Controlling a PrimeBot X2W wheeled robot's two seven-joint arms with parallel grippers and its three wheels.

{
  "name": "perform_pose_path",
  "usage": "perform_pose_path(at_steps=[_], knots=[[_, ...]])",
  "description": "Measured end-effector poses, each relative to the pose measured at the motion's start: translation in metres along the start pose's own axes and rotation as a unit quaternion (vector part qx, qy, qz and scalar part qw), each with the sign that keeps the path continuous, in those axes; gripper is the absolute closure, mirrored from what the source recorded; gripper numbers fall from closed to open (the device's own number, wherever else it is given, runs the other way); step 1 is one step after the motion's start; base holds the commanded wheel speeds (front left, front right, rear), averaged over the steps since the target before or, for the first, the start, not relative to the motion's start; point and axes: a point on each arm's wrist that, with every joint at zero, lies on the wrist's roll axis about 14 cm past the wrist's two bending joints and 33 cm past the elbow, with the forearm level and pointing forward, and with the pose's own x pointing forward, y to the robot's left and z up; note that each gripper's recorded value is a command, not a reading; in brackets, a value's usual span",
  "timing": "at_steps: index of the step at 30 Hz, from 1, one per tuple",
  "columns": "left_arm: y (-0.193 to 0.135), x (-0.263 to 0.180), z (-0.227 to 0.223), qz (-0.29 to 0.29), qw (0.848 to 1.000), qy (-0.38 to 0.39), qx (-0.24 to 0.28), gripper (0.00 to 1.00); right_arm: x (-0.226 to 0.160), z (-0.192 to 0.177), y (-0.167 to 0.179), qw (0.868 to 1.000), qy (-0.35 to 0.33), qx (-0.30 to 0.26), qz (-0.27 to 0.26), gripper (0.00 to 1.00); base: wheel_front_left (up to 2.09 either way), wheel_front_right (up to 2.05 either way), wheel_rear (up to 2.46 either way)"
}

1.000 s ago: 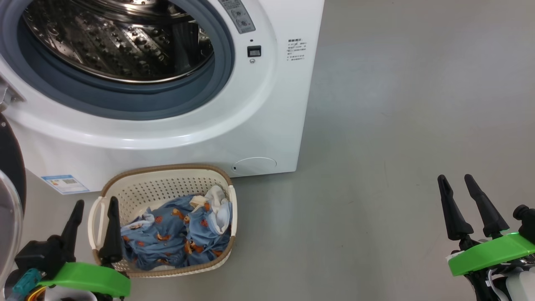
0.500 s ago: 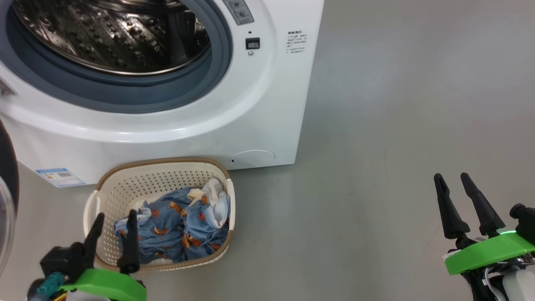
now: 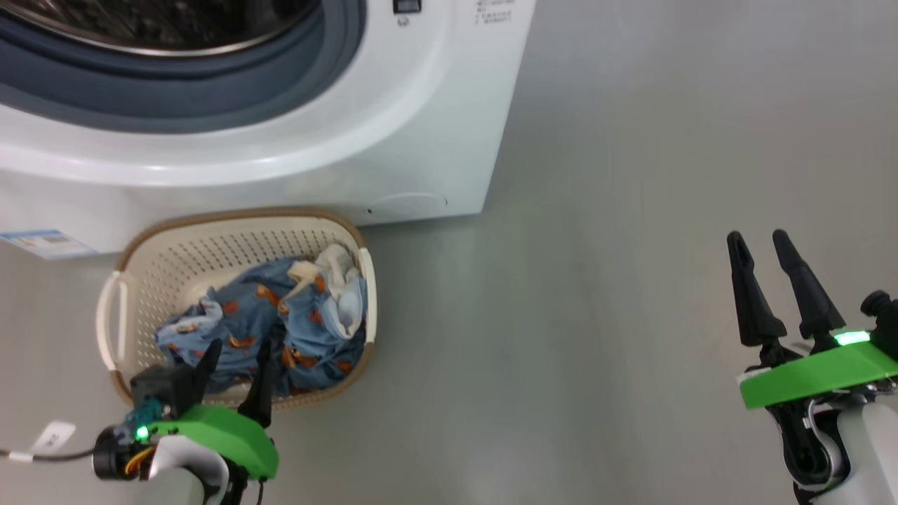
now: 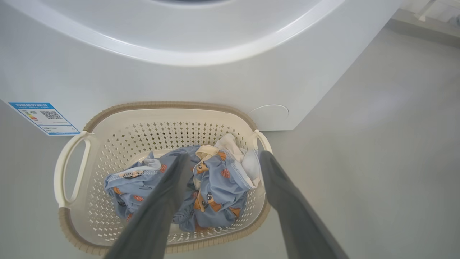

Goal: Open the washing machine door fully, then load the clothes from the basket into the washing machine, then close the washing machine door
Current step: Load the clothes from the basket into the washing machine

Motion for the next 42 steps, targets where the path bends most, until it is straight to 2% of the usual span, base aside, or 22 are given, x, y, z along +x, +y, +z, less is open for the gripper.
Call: perform_pose_path(at_steps=[9, 20, 31, 36, 39, 42], knots=[[0.005, 0.047, -0.043, -0.013, 0.997, 0.078, 0.003, 0.0, 0.027, -0.023, -0.008, 1.0, 0.015, 0.004, -0.012, 0.0, 0.0, 0.0, 0.0], [0.019, 0.101, -0.098, -0.026, 0.986, 0.163, 0.019, 0.0, 0.062, -0.054, -0.02, 0.999, 0.029, 0.007, -0.024, 0.0, 0.0, 0.0, 0.0], [0.025, 0.132, -0.147, -0.037, 0.966, 0.255, 0.01, 0.0, 0.064, -0.082, -0.04, 0.997, 0.057, 0.002, -0.052, 0.0, 0.0, 0.0, 0.0], [0.015, 0.136, -0.166, -0.054, 0.954, 0.296, -0.005, 0.0, 0.061, -0.088, -0.048, 0.996, 0.065, -0.003, -0.063, 0.0, 0.0, 0.0, 0.0], [0.007, 0.143, -0.167, -0.062, 0.953, 0.295, -0.025, 0.0, 0.059, -0.091, -0.051, 0.995, 0.069, -0.005, -0.067, 0.0, 0.0, 0.0, 0.0], [0.001, 0.146, -0.167, -0.076, 0.951, 0.3, -0.022, 0.0, 0.058, -0.094, -0.051, 0.995, 0.073, -0.004, -0.068, 0.0, 0.0, 0.0, 0.0]])
